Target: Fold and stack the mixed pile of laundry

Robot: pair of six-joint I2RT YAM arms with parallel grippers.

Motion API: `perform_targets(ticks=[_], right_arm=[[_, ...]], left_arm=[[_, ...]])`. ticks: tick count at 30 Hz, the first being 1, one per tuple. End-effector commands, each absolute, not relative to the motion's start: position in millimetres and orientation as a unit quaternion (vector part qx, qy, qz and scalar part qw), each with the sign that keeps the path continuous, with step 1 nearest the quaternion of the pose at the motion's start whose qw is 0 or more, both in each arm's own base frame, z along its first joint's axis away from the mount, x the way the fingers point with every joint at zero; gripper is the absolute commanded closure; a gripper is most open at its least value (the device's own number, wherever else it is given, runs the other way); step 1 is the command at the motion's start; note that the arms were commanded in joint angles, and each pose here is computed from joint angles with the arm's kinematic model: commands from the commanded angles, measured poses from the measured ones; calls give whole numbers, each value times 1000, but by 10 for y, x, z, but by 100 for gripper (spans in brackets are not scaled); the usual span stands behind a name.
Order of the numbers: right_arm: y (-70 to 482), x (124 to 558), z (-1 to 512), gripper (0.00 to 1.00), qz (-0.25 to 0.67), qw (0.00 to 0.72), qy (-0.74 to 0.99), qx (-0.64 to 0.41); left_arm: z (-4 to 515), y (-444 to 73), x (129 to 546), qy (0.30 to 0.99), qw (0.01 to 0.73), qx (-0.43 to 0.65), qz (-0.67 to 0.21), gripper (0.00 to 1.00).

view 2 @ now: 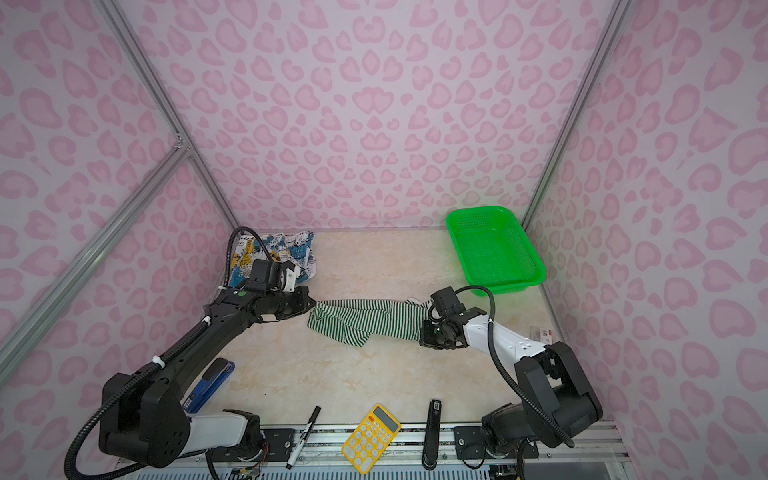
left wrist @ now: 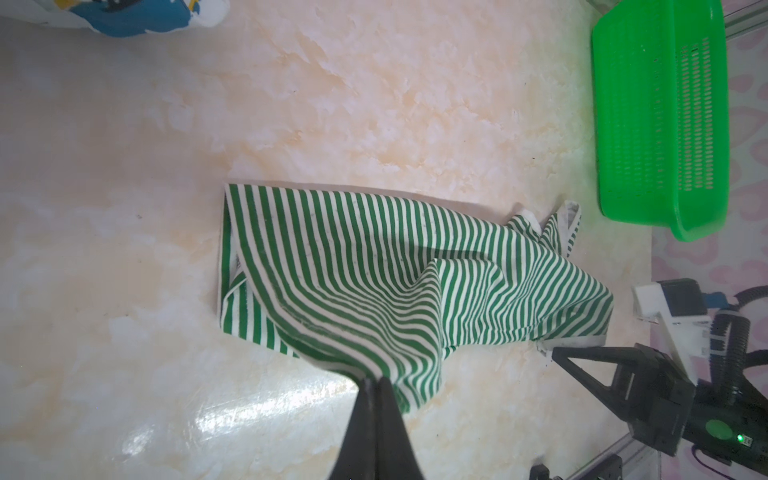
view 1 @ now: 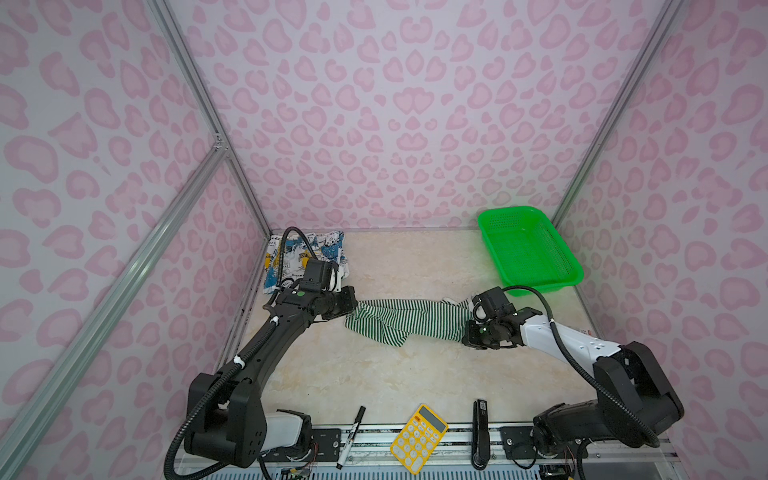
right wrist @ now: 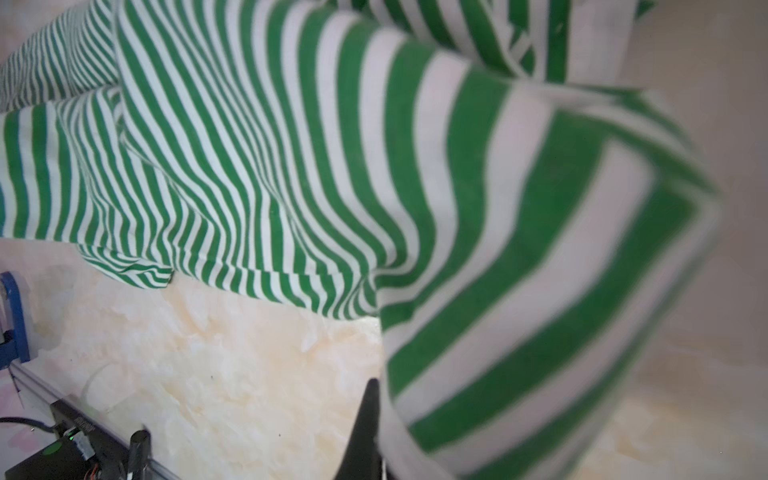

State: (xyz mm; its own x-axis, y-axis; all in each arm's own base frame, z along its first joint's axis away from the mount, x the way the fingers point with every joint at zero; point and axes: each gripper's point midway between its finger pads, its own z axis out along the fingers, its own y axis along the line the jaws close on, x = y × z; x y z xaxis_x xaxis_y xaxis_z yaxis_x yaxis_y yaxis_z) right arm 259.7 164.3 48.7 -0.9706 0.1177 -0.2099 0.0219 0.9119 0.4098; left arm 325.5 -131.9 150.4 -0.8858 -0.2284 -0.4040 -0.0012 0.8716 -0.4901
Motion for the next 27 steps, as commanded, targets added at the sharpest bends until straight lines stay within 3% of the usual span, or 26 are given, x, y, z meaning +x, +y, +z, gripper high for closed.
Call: perform_targets(ticks=[1, 4, 9, 12, 18, 27], right_arm=[[1562, 2740, 613, 100, 179, 154, 971, 29], [1503, 2749, 702, 100, 159, 158, 974, 13], [1414, 2610, 557, 69, 139, 132, 981, 3], [1416, 2564, 450, 62, 144, 123, 982, 9], [1505, 2689, 429, 59, 170, 149, 974, 10], [1682, 2887, 446, 63, 208, 156, 966, 6]], left_arm=[[1594, -1281, 3300, 937, 249, -58, -237, 97], [1614, -1269, 3310, 938, 250, -57, -234, 97], [1608, -1284, 3316, 938, 248, -55, -236, 97], [1602, -1284, 3314, 938, 247, -54, -235, 97], [1589, -1277, 3317, 940, 244, -52, -232, 97], [1581, -1271, 3321, 941, 242, -54, -230, 97]])
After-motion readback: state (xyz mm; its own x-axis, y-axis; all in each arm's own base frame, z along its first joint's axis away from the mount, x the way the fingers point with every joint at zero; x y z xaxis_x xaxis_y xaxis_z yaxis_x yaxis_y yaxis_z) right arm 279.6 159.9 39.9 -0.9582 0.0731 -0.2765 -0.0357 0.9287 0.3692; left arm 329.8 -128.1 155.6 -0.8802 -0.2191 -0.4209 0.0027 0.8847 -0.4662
